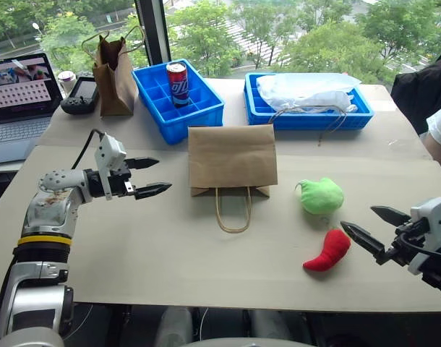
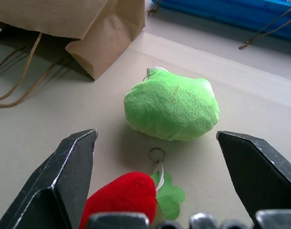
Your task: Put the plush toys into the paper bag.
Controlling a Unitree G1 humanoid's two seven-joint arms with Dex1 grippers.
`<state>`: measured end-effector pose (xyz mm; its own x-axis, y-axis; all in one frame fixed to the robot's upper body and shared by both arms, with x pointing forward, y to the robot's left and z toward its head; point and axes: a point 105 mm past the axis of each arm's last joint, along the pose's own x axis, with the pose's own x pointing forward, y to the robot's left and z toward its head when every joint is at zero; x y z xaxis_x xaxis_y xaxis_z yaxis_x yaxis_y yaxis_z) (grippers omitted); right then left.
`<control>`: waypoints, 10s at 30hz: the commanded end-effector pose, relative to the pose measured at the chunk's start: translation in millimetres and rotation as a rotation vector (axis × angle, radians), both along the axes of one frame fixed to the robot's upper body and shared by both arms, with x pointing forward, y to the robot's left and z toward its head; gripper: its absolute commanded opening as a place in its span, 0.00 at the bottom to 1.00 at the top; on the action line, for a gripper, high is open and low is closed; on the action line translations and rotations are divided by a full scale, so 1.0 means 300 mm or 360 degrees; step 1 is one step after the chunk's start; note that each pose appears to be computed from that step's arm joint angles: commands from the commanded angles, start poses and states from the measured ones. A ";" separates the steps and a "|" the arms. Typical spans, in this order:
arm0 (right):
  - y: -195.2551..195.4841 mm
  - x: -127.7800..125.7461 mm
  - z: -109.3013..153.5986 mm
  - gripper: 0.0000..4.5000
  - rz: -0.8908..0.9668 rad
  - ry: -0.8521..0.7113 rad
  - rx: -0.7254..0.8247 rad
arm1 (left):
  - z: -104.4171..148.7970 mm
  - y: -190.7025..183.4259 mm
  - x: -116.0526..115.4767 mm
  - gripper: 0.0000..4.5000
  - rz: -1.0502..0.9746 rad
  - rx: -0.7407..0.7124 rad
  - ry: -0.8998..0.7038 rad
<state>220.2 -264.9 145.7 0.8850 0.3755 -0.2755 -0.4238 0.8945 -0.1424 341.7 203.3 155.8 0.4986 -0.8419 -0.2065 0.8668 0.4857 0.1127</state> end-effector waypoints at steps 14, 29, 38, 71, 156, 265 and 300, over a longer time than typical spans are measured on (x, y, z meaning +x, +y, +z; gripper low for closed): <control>0.348 -0.107 0.205 0.99 0.0874 0.0124 -0.0045 | 0.237 -0.145 -0.120 1.00 -0.0930 0.0245 -0.0156; 0.431 -0.144 0.129 0.99 0.0809 0.0267 -0.0112 | 0.097 -0.426 -0.083 1.00 -0.1508 0.0775 -0.0948; 0.436 -0.153 0.134 0.99 0.0718 0.0241 -0.0111 | 0.007 -0.494 -0.046 1.00 -0.1638 0.0925 -0.1114; 0.341 -0.185 0.025 1.00 0.0400 0.0438 -0.0065 | 0.230 -0.578 0.007 0.01 -0.1361 0.0393 -0.0641; 0.475 0.255 -0.026 0.01 0.0217 0.0022 0.0319 | 0.225 -0.719 -0.153 0.00 -0.1208 -0.0012 -0.0327; 0.352 0.178 0.055 1.00 0.0546 -0.0066 -0.0047 | 0.192 -0.576 -0.137 0.00 -0.0668 -0.0332 -0.0004; 0.460 0.291 0.009 0.00 0.0476 0.0125 0.0085 | 0.203 -0.593 -0.158 0.00 -0.0821 -0.0293 0.0004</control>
